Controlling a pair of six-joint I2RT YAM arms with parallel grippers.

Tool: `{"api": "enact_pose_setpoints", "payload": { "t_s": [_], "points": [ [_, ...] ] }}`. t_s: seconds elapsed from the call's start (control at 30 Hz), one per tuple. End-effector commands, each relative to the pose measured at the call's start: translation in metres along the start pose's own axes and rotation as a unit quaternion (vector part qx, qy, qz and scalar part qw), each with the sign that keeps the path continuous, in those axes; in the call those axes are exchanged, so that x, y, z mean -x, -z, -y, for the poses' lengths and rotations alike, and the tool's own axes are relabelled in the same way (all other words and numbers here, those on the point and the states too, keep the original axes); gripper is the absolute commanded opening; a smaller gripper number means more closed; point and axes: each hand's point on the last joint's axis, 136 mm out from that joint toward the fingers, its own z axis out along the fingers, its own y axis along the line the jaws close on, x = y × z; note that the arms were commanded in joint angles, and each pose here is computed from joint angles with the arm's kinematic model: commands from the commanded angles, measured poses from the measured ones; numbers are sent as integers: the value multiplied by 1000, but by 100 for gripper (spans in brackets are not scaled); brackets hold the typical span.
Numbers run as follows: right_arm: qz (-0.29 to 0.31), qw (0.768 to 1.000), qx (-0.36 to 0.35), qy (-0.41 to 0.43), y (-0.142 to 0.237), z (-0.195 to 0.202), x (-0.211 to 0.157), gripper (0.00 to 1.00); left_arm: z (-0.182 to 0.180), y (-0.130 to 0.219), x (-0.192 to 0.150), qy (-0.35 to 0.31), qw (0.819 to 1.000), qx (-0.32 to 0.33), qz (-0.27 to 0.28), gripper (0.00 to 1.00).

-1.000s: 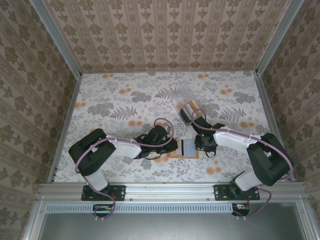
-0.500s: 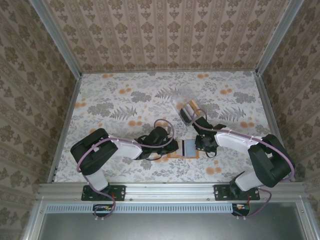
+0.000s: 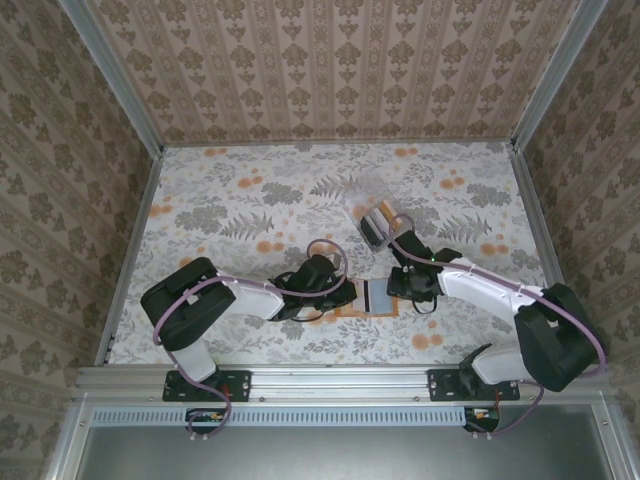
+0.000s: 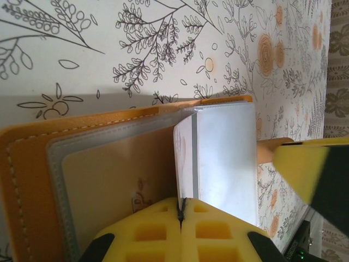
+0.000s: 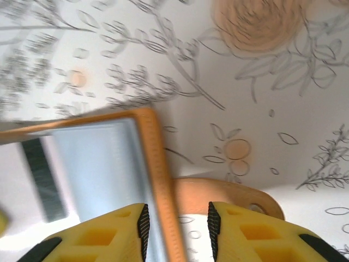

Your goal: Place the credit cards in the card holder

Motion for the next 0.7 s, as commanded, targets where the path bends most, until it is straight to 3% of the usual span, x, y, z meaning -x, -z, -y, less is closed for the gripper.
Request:
{"api": "enact_pose_setpoints", "payload": {
  "t_s": [0.0,0.13,0.37,0.53,0.67],
  "points": [
    [10,998,51,19,15,-23,8,38,-20,1,-10,3,999,35,-12,0],
    [-3,993,113,33,15,-46,5,39,-19,0,-10,1,999,34,-12,0],
    [-46,998,35,39,-15,-23,-8,40,-17,2,-9,0,999,31,-12,1],
    [-71,997,-2,34,-32,-9,-19,24,-19,8,-8,4,1000,31,-2,1],
    [-77,997,-17,22,-39,0,-26,21,-26,17,-8,6,999,39,12,2]
  ]
}}
